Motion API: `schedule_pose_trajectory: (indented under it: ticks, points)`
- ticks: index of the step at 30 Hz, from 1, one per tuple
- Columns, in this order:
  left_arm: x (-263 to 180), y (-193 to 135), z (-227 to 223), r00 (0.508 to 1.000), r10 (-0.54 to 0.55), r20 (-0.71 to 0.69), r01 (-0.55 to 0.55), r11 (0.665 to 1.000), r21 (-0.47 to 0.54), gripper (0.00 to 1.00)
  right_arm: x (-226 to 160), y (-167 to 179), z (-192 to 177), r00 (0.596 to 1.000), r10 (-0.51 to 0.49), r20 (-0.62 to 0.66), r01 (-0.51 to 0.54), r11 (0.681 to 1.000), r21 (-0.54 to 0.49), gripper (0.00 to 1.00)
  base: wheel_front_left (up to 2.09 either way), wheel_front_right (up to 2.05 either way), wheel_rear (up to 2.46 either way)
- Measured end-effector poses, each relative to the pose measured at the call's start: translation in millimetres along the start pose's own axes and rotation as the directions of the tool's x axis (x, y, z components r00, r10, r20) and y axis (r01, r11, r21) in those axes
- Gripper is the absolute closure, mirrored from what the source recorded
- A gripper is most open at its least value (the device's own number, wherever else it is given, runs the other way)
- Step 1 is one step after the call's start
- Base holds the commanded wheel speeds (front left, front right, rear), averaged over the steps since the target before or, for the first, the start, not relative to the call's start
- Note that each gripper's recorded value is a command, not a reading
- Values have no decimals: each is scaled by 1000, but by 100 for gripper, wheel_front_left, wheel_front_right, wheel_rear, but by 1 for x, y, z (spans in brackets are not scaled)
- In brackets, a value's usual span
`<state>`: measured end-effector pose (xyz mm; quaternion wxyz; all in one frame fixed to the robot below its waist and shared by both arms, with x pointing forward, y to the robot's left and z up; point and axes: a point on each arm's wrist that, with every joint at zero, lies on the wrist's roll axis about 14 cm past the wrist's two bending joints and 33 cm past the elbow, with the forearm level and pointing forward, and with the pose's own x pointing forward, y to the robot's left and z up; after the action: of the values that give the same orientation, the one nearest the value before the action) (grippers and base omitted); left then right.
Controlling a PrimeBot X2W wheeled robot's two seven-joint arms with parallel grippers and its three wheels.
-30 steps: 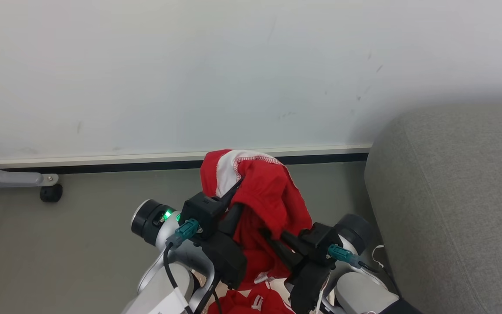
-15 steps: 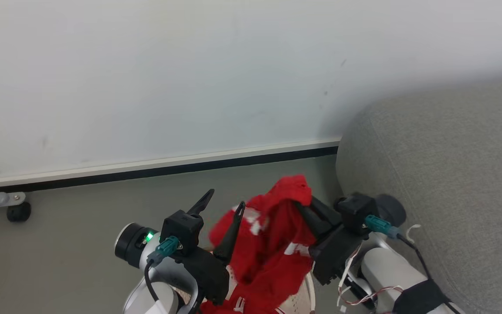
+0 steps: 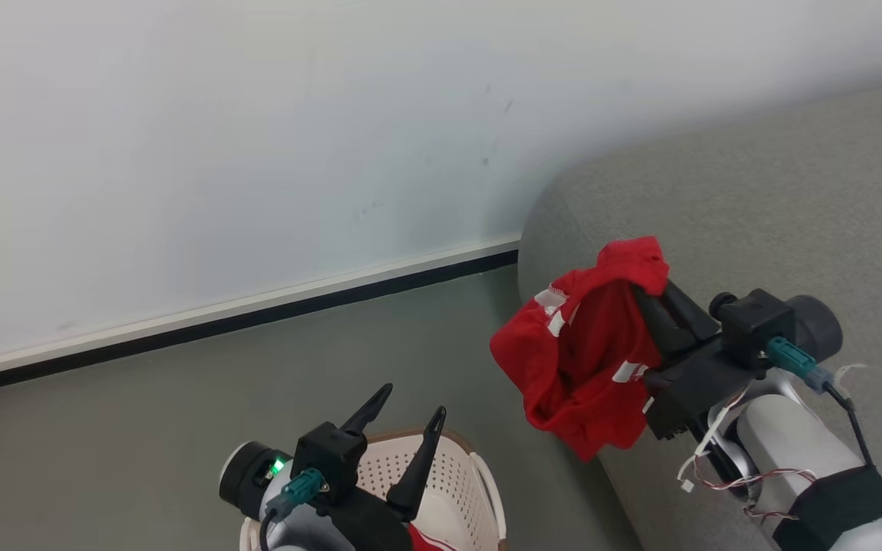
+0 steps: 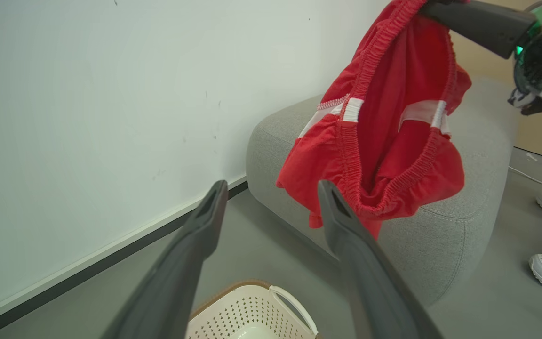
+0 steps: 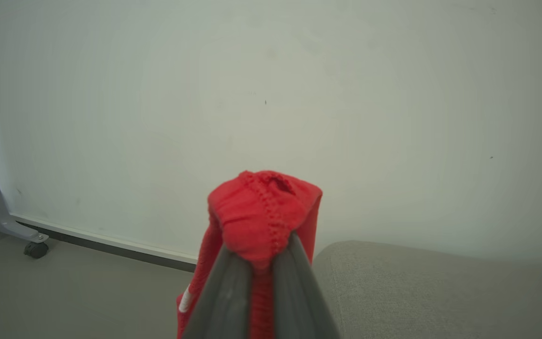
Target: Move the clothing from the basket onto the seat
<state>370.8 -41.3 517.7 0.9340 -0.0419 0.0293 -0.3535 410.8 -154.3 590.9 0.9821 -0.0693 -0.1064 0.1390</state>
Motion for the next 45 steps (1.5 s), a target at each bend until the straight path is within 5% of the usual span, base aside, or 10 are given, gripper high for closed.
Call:
schedule_pose_trajectory:
  ticks: [10,25,34,45]
  points:
    - [15,-53,-8,987,-160,-2,160,987,-23,0,-44,-61,18,985,-170,39,172,981,-86,100,0,0,0]
    - [30,-99,-22,948,-316,-22,314,947,-65,0,-85,-95,12,958,-286,10,285,951,-118,100,0,0,0]
    - [44,-90,-22,949,-314,-12,312,946,-85,0,-59,-114,17,954,-300,27,301,947,-116,100,0,0,0]
    - [73,-60,-7,958,-285,40,287,955,-73,0,20,-184,99,916,-334,221,373,912,-171,100,0,0,0]
